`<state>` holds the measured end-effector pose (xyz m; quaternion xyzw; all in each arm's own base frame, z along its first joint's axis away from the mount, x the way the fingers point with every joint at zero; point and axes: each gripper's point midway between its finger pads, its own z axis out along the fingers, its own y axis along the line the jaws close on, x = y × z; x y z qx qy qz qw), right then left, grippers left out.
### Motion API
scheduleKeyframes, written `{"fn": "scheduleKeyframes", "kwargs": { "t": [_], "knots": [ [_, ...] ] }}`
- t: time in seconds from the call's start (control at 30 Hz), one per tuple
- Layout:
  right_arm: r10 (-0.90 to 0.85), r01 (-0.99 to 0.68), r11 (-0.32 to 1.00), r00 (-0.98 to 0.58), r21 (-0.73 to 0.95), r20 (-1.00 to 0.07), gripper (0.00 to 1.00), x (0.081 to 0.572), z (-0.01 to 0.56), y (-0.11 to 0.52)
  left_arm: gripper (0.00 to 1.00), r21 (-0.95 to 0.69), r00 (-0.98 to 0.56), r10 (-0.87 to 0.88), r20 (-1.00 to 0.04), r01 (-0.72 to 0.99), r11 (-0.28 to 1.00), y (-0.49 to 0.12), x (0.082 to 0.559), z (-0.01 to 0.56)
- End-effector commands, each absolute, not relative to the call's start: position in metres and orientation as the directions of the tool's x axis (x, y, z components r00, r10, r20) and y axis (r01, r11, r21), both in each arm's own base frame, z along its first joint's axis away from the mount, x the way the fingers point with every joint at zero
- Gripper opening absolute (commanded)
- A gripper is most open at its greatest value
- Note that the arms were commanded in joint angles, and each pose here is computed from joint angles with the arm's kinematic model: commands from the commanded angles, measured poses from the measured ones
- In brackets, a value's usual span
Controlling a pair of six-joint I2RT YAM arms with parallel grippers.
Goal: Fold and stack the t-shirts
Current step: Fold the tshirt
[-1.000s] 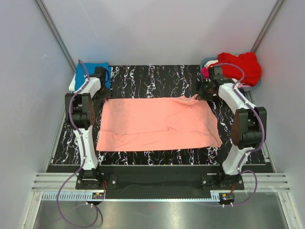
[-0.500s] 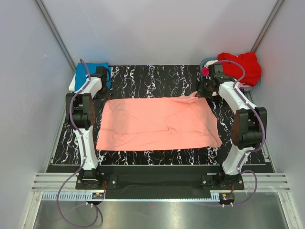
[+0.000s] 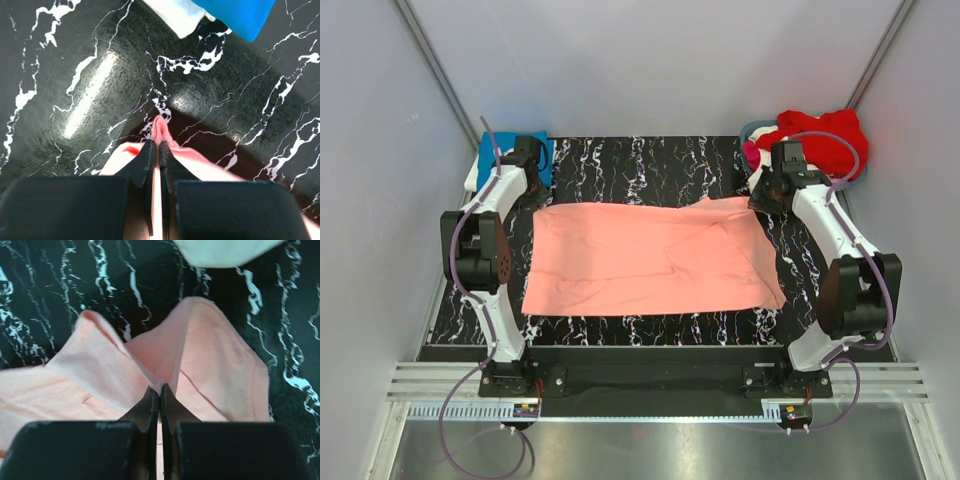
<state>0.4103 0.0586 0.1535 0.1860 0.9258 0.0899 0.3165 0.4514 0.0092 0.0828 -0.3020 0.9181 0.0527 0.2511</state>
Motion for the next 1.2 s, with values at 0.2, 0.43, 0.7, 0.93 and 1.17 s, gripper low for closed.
{"fn": "scheduleKeyframes", "kwargs": {
  "t": [0.2,0.43,0.7,0.93,1.17],
  "knots": [
    [0.461,0.380,0.886,-0.656,0.266,-0.598,0.00,0.388,0.176,0.021,0.00,-0.032,-0.683,-0.492,-0.540,-0.568,0.823,0.018,0.446,0.096],
    [0.473,0.391,0.880,-0.673,0.270,-0.568,0.00,0.364,0.161,0.021,0.00,-0.031,-0.674,-0.491,-0.552,-0.572,0.820,0.020,0.426,0.104],
    [0.485,0.408,0.873,-0.687,0.265,-0.541,0.00,0.345,0.144,0.021,0.00,-0.006,-0.676,-0.502,-0.540,-0.593,0.805,0.025,0.391,0.096],
    [0.507,0.455,0.858,-0.681,0.238,-0.527,0.00,0.329,0.137,0.010,0.00,-0.003,-0.677,-0.512,-0.529,-0.602,0.798,0.025,0.366,0.090],
    [0.516,0.470,0.853,-0.696,0.227,-0.499,0.00,0.313,0.118,0.010,0.00,0.009,-0.682,-0.514,-0.520,-0.606,0.795,0.024,0.349,0.085]
  ]
}}
